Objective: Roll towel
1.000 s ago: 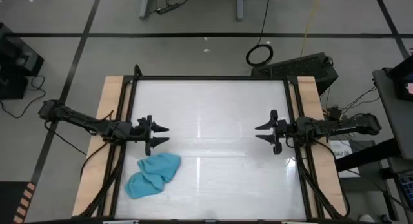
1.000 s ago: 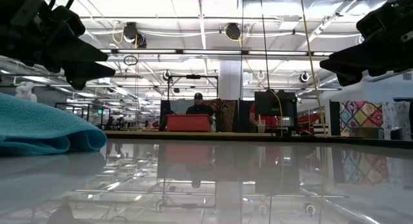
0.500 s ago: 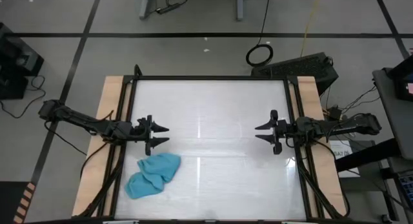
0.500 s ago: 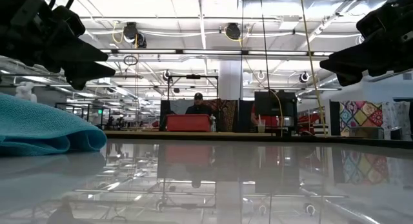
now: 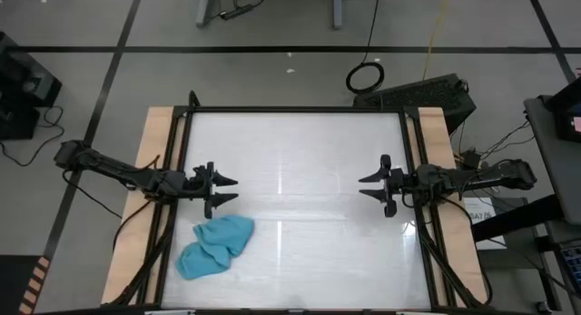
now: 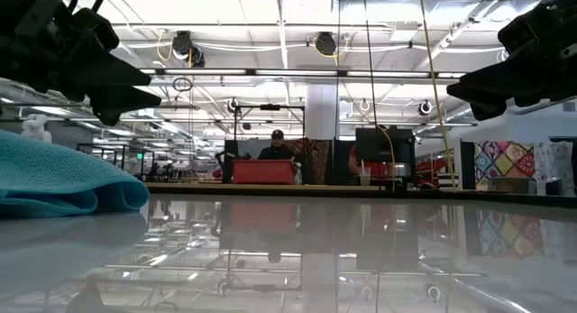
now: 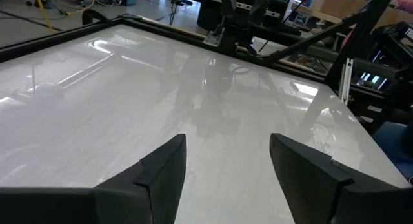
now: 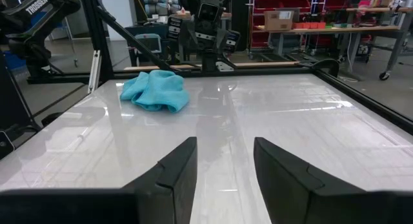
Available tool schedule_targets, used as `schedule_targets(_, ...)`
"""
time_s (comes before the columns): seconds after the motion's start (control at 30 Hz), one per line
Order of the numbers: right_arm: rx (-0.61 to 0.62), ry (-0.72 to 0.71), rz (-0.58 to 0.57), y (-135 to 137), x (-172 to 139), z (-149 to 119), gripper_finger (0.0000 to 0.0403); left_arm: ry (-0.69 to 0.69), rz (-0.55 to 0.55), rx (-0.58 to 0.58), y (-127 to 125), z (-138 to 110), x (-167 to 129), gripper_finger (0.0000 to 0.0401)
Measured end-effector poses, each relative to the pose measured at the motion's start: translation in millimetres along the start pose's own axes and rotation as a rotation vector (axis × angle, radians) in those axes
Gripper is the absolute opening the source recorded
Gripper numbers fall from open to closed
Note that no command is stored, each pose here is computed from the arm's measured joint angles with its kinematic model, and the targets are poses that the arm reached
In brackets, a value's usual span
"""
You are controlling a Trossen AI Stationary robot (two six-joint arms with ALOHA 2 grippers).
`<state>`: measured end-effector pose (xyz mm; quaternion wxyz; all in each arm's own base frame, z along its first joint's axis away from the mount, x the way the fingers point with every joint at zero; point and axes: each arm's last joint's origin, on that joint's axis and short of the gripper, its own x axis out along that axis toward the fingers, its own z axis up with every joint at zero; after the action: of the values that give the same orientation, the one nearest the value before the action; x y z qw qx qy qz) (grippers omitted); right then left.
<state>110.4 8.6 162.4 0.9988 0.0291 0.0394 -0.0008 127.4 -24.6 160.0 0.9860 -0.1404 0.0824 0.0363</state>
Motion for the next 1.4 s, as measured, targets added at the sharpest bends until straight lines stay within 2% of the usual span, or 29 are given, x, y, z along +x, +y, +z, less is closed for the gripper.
schedule_targets(0.9, 0.000, 0.000, 0.000, 0.0, 0.0, 0.1, 0.0144, 0.000, 0.000, 0.003, 0.0, -0.1, 0.0, 0.0228)
schedule_targets(1.23, 0.000, 0.000, 0.000, 0.0, 0.0, 0.0, 0.0144, -0.045, -0.008, 0.262, -1.5, 4.2, -0.1, 0.0228)
schedule_targets(1.4, 0.000, 0.000, 0.000, 0.0, 0.0, 0.0, 0.0144, -0.109, -0.020, 0.254, -3.4, 10.4, -0.6, 0.0228)
